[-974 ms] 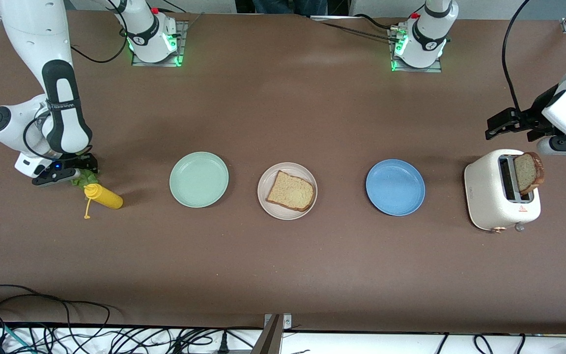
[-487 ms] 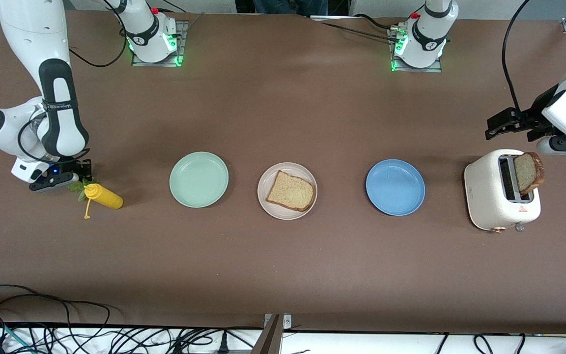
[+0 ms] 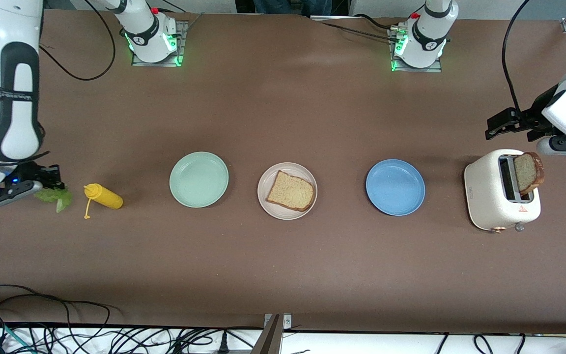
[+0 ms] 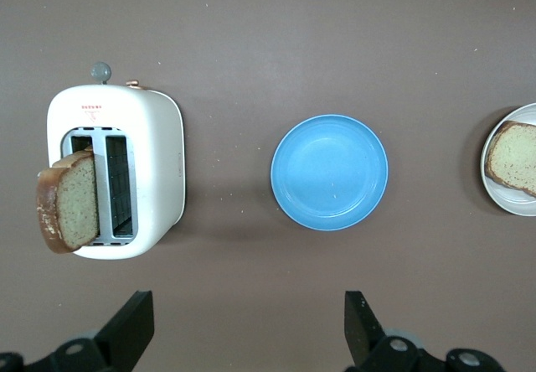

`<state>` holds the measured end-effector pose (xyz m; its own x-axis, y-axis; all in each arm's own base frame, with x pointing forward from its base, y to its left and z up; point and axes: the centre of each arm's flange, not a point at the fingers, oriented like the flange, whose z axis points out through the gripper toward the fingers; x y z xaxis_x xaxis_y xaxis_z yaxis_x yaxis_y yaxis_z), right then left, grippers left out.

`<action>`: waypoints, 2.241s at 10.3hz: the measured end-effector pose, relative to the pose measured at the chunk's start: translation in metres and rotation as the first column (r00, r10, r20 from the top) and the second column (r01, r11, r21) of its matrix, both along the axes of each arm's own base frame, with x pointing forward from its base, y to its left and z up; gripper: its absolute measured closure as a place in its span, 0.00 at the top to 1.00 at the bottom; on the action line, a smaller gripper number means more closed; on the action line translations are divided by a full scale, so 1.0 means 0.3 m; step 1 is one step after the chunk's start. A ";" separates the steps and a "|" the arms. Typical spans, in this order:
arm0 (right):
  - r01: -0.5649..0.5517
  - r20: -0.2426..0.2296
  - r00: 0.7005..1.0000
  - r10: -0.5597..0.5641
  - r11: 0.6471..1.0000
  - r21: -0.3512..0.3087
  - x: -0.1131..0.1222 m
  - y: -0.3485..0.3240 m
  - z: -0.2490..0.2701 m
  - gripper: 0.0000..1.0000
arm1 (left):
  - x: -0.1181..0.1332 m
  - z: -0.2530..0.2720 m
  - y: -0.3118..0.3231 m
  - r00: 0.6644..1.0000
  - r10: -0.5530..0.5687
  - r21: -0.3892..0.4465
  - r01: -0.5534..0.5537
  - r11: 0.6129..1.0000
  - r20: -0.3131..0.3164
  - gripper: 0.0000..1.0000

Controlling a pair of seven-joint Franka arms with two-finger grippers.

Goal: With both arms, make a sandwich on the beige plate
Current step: 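Carry the lettuce with the right gripper over the bread, then lower the lettuce onto the bread and open the right gripper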

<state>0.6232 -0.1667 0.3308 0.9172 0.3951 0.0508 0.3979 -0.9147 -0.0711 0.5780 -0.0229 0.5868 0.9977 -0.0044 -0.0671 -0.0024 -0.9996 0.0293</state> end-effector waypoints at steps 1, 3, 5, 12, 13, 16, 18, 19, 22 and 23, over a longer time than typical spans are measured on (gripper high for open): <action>0.024 -0.031 0.999 -0.024 1.000 -0.005 0.055 0.052 0.119 0.11 | 0.000 0.000 0.000 1.000 0.000 0.000 0.000 1.000 0.000 1.00; 0.123 -0.088 0.989 -0.123 0.992 -0.001 0.122 0.203 0.315 0.11 | 0.000 0.000 0.000 1.000 0.000 0.000 0.000 1.000 0.000 1.00; 0.269 -0.120 0.956 -0.268 0.963 -0.010 0.154 0.409 0.394 0.11 | 0.000 -0.001 0.000 1.000 0.000 0.000 0.000 1.000 -0.001 1.00; 0.799 -0.168 0.601 -0.781 0.593 0.101 0.119 1.427 0.325 0.11 | 0.001 -0.004 0.007 1.000 0.003 0.000 -0.003 1.000 -0.003 1.00; 0.846 -0.181 0.532 -0.827 0.517 0.130 0.102 1.561 0.272 0.11 | 0.002 -0.007 0.016 1.000 0.008 0.000 -0.008 1.000 -0.004 1.00; 0.934 -0.231 0.340 -0.912 0.299 0.193 0.041 1.844 0.107 0.11 | 0.012 -0.031 0.073 0.999 0.030 -0.001 -0.030 1.000 -0.017 1.00; 0.951 -0.249 0.265 -0.932 0.210 0.225 -0.027 2.007 -0.023 0.11 | 0.013 -0.035 0.079 0.999 0.030 -0.001 -0.030 1.000 -0.019 1.00; 0.953 -0.246 0.253 -0.936 0.198 0.228 -0.064 2.068 -0.094 0.11 | 0.013 -0.035 0.083 0.999 0.032 -0.001 -0.032 0.999 -0.019 1.00; 0.944 -0.198 0.296 -0.935 0.254 0.210 -0.141 2.160 -0.213 0.11 | 0.013 -0.035 0.085 0.999 0.032 -0.002 -0.032 0.999 -0.019 1.00; 0.939 -0.179 0.313 -0.933 0.276 0.205 -0.161 2.180 -0.247 0.11 | 0.013 -0.035 0.084 0.999 0.031 -0.002 -0.032 1.000 -0.019 1.00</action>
